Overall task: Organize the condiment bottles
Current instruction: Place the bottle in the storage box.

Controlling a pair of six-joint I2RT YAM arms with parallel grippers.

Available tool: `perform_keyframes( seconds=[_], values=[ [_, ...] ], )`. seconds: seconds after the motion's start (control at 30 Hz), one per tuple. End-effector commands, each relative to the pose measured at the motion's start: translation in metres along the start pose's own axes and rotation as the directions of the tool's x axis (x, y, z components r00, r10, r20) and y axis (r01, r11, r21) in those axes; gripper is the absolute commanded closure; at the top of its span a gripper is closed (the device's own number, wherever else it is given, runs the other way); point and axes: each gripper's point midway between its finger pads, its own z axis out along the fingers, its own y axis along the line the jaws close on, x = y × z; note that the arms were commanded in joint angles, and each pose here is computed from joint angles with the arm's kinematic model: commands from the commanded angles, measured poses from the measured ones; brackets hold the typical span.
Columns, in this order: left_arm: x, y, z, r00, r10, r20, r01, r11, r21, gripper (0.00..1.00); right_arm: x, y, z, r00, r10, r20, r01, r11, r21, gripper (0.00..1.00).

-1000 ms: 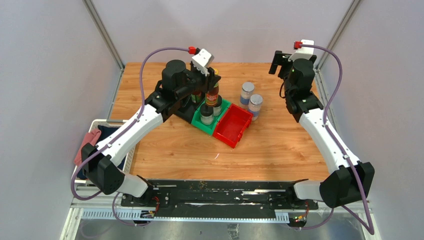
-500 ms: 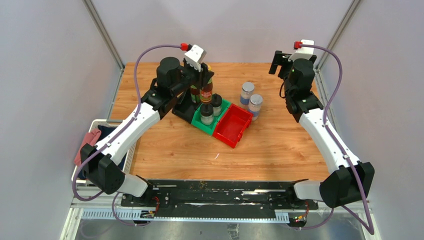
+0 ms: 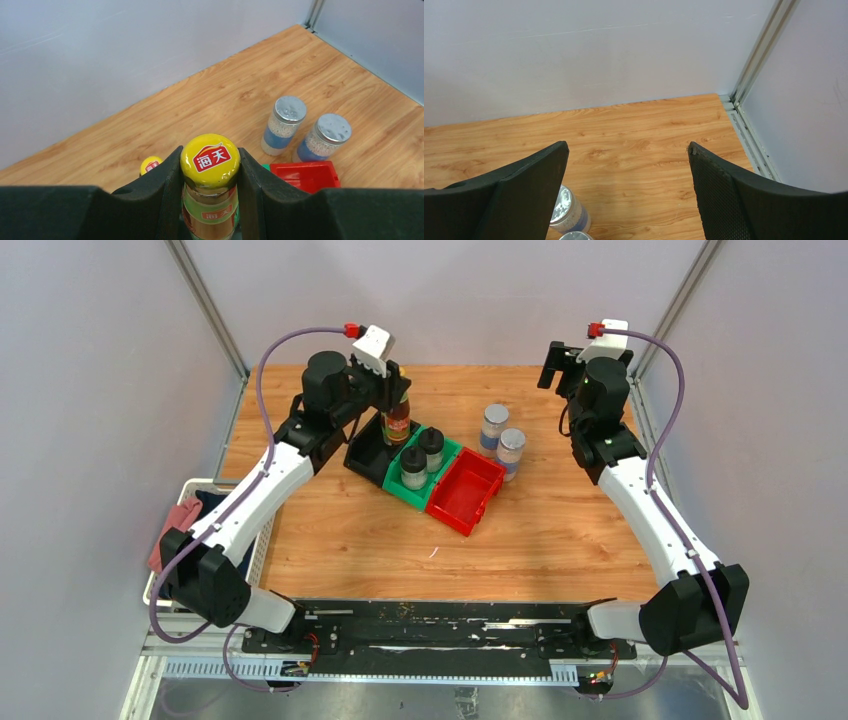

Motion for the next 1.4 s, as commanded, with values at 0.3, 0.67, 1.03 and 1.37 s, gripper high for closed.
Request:
perform_keyframes(
  seconds=[0.3, 0.67, 1.03, 1.37],
  values=[
    [-0.039, 0.033, -0.020, 0.988, 0.030, 0.153, -0.022, 0.998, -0.056, 1.00, -0.009, 0.002, -0.002, 0.999, 0.029, 0.038, -0.029, 1.000, -0.010, 0.07],
    [-0.021, 0.048, -0.026, 0.985, 0.039, 0.168, -0.027, 0.997, -0.074, 1.00, -0.011, 0.001, -0.004, 0.999, 0.035, 0.041, -0.035, 0.999, -0.011, 0.07],
    [-0.001, 0.058, -0.027, 0.983, 0.049, 0.178, -0.031, 0.994, -0.103, 1.00, -0.010, 0.001, -0.005, 0.999, 0.035, 0.041, -0.034, 0.999, -0.011, 0.07],
    [0.015, 0.067, -0.033, 0.973, 0.076, 0.219, -0.050, 0.991, -0.123, 1.00, -0.008, 0.001, -0.004, 0.999, 0.033, 0.039, -0.033, 0.999, -0.008, 0.07]
  ],
)
